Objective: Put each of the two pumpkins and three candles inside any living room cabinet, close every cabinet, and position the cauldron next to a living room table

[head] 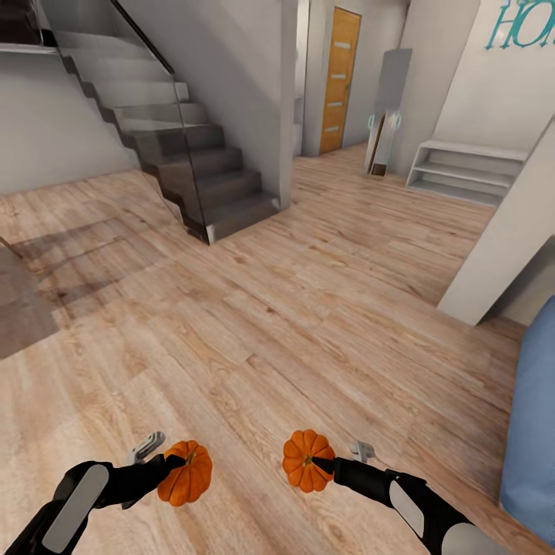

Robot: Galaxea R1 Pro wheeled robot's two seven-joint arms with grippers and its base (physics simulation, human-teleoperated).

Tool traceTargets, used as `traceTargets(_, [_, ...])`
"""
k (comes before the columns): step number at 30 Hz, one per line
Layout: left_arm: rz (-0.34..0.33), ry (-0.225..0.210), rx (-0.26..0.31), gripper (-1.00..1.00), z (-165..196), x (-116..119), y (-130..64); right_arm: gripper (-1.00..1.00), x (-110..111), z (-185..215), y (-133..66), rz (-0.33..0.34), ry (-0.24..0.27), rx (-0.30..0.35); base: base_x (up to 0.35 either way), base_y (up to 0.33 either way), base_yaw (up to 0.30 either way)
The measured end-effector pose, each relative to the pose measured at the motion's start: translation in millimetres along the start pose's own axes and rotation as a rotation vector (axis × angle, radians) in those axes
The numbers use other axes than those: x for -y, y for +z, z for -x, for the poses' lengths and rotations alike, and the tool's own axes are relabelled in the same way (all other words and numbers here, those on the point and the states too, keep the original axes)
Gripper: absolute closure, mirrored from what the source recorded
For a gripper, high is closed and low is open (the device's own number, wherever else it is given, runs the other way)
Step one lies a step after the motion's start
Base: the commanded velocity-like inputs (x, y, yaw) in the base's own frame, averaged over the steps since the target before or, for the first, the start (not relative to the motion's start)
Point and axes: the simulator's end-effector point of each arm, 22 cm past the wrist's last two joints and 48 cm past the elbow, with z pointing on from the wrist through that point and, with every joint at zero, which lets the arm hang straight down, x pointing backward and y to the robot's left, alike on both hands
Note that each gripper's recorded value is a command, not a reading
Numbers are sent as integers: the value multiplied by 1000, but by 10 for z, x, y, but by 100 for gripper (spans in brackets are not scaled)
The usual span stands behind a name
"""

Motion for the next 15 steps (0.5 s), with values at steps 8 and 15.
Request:
traceTargets(8, [52,49,40,100,71,40,-98,100,-97,88,-99,-8,-2,2,0,0,0])
traceTargets(15, [108,87,63,100,90,64,-173,100,-128,251,-191,-37,-24,47,0,0,0])
